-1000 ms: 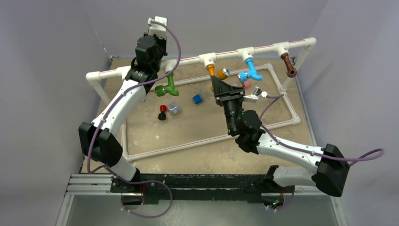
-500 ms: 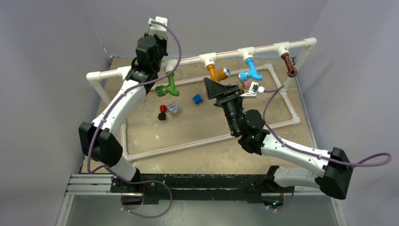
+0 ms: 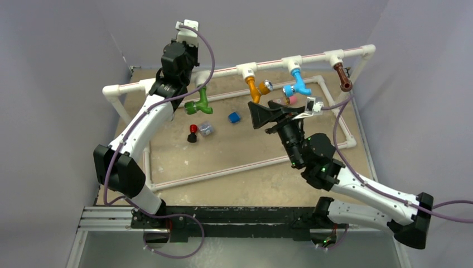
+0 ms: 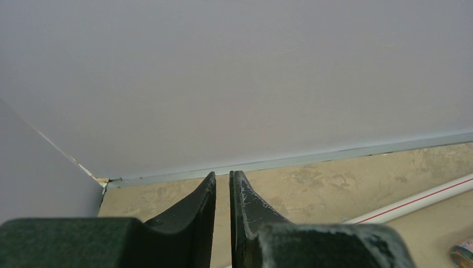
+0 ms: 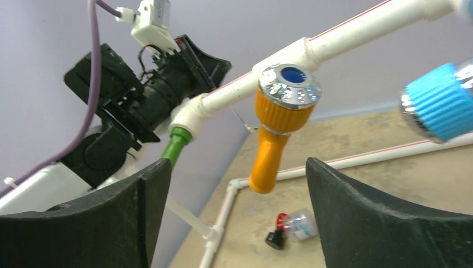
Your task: Install the water faucets
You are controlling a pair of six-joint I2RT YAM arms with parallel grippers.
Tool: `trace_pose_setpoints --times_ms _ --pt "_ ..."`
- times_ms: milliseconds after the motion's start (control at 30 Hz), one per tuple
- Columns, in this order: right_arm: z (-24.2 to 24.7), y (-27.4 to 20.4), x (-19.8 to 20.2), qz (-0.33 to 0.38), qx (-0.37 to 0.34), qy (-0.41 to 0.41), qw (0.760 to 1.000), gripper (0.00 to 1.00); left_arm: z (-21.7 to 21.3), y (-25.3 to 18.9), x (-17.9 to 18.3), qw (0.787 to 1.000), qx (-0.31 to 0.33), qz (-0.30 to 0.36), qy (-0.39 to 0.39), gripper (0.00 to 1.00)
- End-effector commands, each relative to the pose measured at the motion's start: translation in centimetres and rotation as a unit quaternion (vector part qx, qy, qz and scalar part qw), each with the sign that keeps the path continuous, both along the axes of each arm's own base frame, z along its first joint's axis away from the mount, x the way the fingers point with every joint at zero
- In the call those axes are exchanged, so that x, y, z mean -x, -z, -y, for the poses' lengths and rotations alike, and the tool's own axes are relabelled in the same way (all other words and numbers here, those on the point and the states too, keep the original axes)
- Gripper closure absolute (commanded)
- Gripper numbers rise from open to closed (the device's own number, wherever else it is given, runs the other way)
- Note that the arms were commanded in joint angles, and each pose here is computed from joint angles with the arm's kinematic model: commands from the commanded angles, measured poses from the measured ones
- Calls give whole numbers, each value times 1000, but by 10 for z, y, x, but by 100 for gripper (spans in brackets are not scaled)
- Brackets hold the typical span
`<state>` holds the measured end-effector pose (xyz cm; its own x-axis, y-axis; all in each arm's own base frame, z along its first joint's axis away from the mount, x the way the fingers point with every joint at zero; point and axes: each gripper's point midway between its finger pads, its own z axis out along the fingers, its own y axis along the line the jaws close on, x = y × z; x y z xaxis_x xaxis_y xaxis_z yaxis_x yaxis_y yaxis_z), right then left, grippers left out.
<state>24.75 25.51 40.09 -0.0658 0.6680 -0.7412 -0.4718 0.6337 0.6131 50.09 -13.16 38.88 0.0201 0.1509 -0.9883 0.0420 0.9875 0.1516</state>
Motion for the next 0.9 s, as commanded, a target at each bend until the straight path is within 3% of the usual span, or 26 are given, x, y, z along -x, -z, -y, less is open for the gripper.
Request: trace_pose_setpoints --times_ms 0,67,267,467,700,867 --pt "27 1 3 10 89 42 995 6 21 62 1 996 -8 -85 27 87" --pt "38 12 4 7 124 58 990 2 24 59 2 996 6 -83 34 85" --pt "80 59 -7 -35 203 162 965 2 26 22 1 998 30 -42 37 80" --pt "105 115 -13 -50 267 233 934 1 20 -76 10 994 70 74 36 79" --pt "134 135 -21 16 257 262 930 1 6 -181 64 972 127 186 63 78" --pt "164 147 -39 23 220 289 931 1 14 -194 116 959 167 181 140 78"
